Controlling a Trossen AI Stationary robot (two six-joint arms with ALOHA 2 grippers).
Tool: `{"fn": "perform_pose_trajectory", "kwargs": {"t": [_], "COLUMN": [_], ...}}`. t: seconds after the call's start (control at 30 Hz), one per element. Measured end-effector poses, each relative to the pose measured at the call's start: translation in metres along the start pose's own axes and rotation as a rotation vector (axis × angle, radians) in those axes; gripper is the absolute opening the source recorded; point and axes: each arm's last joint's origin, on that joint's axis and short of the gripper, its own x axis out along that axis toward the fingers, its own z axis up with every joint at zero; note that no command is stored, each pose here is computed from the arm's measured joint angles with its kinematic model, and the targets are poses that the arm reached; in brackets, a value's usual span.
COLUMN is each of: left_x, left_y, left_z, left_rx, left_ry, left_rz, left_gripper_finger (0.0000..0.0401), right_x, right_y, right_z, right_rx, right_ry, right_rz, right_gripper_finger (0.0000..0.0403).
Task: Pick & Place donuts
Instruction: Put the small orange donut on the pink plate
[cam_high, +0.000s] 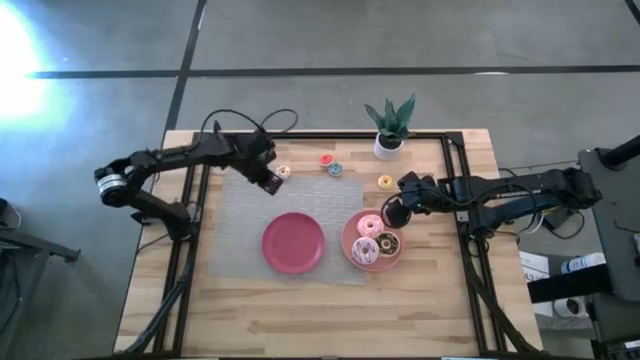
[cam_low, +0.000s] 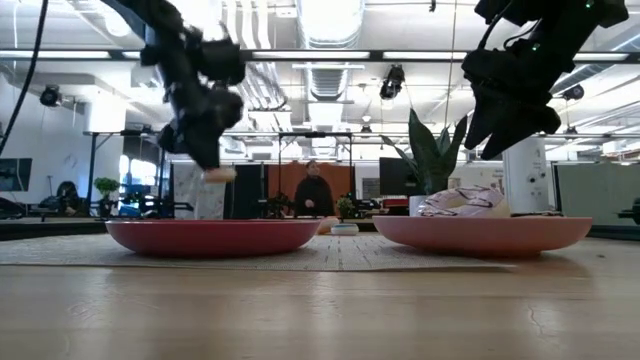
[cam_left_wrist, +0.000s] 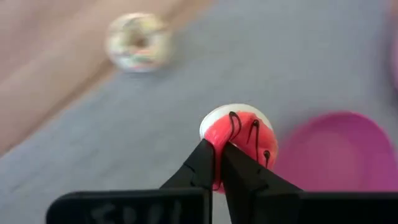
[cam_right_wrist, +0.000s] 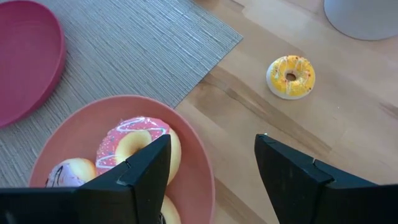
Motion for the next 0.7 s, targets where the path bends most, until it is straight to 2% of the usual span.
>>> {"fn": "perform_pose_trajectory", "kwargs": {"t": [0.17,0.33,0.5,0.7], "left_x": [0.005,0.020,0.035,0.048], "left_y": [-0.056,-0.094,-0.103,-0.104], "left_z": [-0.022,-0.053,-0.077,-0.089], "left_rx": [0.129,0.215,0.212,0.188], "left_ry": [0.015,0.055,0.135,0.180], "left_rz": [-0.089,-0.029,-0.004,0.030], "left_gripper_finger": [0.0000,0.0000,0.0000,0.0003], "right_x": [0.000,0.000,0.000,0.000], "right_y": [0.000,0.000,0.000,0.000], "right_z": [0.000,0.000,0.001,0.001], "right_rx": [-0.001,-0.009,-0.028,-0.034], "right_ry": [-0.005,-0.006,-0.007,-0.011], "right_rz": [-0.005,-0.006,-0.007,-0.005], "right_gripper_finger": [0.0224,0.0224,0.0224,0.0224]}}
